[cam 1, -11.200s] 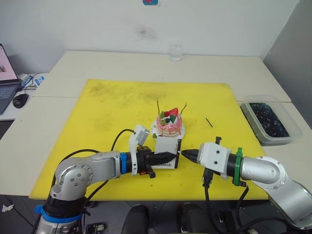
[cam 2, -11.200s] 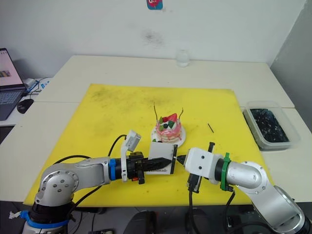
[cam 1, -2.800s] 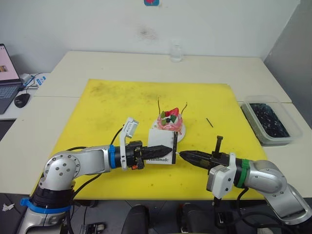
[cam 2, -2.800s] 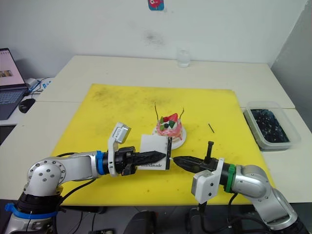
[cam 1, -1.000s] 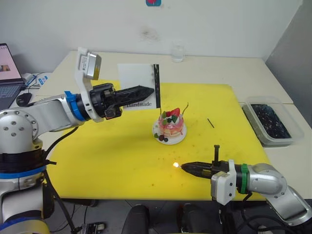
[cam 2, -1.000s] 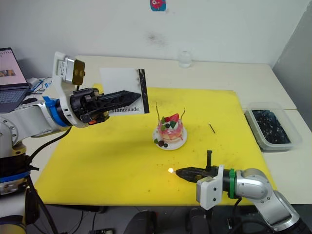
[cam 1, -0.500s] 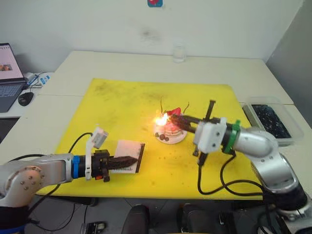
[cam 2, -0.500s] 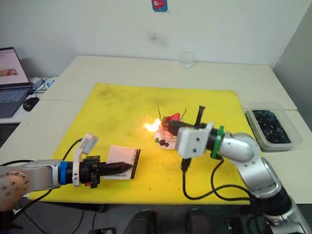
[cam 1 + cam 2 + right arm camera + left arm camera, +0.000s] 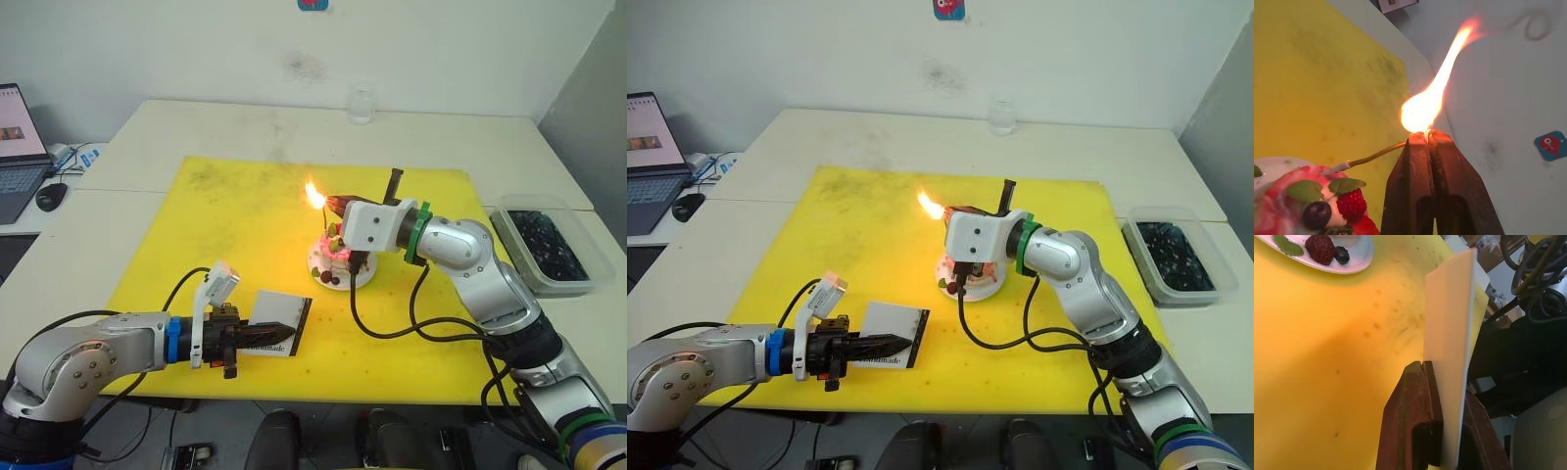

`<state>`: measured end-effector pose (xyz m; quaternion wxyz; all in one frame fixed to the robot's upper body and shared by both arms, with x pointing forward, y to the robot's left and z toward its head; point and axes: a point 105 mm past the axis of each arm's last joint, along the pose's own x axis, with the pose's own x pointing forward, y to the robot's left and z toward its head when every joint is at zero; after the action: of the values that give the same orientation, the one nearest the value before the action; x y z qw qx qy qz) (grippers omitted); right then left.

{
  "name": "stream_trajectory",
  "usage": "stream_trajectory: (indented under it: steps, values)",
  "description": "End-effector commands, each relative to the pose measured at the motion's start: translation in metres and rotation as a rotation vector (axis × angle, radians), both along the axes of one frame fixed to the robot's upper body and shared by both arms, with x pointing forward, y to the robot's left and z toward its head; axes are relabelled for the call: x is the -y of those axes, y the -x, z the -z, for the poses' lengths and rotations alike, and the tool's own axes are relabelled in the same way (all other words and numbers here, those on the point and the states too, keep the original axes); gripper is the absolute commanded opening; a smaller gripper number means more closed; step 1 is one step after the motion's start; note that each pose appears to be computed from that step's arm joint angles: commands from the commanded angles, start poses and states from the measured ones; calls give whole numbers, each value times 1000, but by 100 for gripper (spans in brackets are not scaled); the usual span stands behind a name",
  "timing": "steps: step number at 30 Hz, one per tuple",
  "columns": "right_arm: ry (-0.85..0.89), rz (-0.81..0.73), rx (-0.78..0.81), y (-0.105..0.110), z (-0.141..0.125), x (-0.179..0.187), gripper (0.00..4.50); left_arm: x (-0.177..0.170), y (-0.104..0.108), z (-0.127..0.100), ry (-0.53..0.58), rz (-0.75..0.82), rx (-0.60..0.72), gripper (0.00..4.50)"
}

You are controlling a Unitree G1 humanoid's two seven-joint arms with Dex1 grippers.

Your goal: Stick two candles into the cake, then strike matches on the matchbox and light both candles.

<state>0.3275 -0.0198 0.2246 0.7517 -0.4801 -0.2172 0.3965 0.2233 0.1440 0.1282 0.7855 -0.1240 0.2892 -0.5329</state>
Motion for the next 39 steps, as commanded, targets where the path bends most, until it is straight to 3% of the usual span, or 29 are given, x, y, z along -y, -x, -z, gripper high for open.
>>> stream_trajectory:
  steps: [1, 39]
  values:
    - [-12, -15, 73, 2, -15, -4, 3, 5, -1, -7, 18, 26, 35, 0]
    - [47, 56, 56, -9, -3, 8, 3, 9, -4, -7, 36, 41, 41, 0]
